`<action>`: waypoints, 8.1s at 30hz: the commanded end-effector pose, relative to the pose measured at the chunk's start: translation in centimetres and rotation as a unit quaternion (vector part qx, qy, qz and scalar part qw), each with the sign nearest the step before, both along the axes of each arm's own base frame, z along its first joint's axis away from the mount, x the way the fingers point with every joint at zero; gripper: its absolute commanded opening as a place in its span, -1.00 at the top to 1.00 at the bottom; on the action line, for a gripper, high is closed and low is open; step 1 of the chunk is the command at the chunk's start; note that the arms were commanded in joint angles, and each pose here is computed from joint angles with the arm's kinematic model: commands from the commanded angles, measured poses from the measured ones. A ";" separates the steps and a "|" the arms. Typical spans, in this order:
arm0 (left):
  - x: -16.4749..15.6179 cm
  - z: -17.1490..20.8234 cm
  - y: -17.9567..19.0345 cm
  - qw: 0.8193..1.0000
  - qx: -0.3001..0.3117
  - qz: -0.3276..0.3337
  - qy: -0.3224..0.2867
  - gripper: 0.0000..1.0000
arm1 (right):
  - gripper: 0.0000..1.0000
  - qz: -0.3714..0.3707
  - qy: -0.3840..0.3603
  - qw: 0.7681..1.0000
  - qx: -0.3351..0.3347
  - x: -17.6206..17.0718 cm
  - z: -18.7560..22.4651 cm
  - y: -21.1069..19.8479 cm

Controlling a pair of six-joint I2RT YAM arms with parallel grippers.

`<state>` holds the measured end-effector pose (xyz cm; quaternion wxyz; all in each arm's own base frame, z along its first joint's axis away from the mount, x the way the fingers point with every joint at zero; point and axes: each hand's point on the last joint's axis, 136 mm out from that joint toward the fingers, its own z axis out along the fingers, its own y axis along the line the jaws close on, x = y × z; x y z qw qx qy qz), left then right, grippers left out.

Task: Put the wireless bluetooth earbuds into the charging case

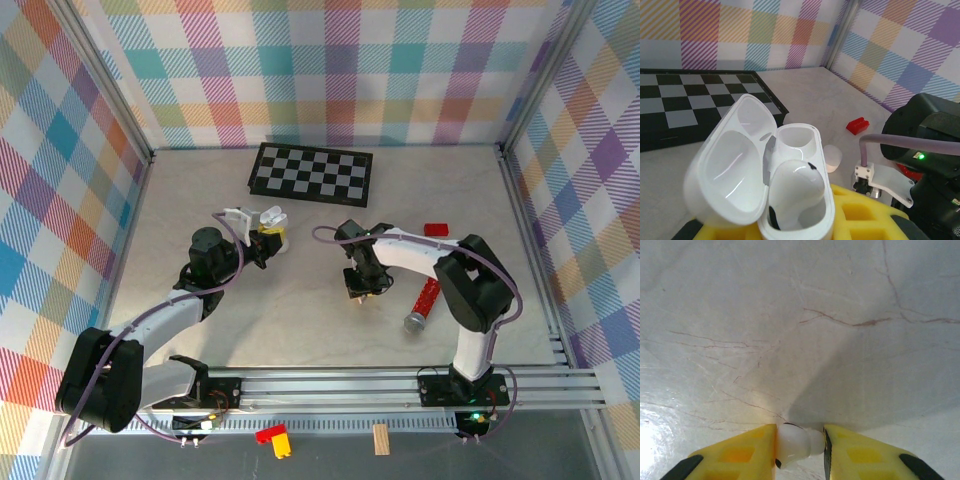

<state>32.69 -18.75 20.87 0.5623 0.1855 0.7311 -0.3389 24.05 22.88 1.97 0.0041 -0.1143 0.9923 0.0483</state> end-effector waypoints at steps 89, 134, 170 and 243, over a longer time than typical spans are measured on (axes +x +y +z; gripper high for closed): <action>-3.5 2.4 -10.7 0.981 0.024 -0.172 -0.092 1.00 | 0.39 0.035 -0.326 0.882 0.340 7.2 22.7 7.5; -2.8 1.0 -10.7 0.982 0.037 -0.171 -0.074 1.00 | -0.17 0.069 -0.325 0.890 0.311 7.4 24.5 7.5; -3.3 1.2 -10.5 0.981 0.035 -0.177 -0.076 1.00 | 0.04 0.096 -0.283 0.885 0.356 6.1 24.1 9.3; -3.6 2.2 -10.1 0.977 0.027 -0.198 -0.079 1.00 | 0.15 0.163 -0.223 0.886 0.374 4.4 23.2 10.0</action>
